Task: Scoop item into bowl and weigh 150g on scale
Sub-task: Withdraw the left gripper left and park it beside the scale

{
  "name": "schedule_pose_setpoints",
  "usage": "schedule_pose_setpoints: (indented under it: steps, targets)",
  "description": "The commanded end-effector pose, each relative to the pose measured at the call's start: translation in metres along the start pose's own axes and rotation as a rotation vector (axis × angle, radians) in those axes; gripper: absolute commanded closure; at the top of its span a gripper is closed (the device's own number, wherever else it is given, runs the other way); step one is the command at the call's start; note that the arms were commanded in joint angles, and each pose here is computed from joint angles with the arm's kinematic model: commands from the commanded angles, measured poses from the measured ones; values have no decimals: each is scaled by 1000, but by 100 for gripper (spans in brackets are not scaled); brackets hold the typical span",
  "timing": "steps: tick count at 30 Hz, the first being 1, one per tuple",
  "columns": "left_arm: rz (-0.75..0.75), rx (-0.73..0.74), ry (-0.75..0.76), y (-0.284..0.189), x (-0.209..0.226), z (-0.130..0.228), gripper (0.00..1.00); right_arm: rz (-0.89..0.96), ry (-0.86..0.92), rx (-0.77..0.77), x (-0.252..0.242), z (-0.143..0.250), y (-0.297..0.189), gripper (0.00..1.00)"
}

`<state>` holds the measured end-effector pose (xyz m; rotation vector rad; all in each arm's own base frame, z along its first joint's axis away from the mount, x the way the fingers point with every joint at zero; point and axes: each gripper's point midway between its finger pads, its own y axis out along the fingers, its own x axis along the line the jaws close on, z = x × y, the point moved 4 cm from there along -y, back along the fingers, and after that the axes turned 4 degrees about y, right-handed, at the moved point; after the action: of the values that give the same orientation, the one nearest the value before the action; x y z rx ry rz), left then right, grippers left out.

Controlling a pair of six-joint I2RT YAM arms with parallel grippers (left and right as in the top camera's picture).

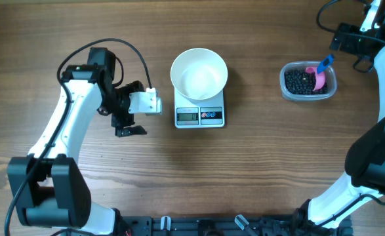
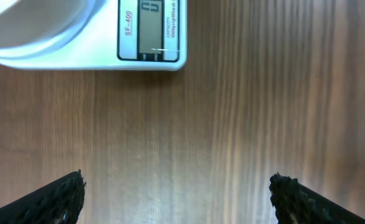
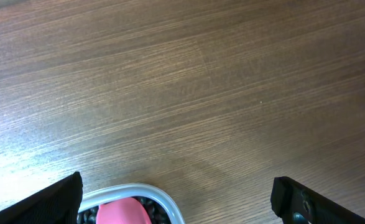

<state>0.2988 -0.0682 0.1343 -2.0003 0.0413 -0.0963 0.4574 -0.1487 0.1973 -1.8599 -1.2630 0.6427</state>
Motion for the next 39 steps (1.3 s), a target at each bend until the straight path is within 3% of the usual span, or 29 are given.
schedule_pose_setpoints:
  steps: [1, 13, 16, 20, 39]
  targets:
    - [23, -35, 49, 13, -5, 3, 0, 11, 21, -38, -2, -9, -12, 0]
    - [-9, -112, 83, 17, 2, -16, 0, 11, 21, -38, -2, -9, -12, 0]
    - [-62, -117, -29, 19, 16, -23, 0, 11, 21, -38, -2, -9, -12, 0]
    - [-72, -120, 31, 25, 19, -37, 0, 11, 21, -38, -2, -9, -12, 0]
    - [-87, -159, 25, 27, 23, -49, 0, 11, 21, -38, -2, -9, -12, 0]
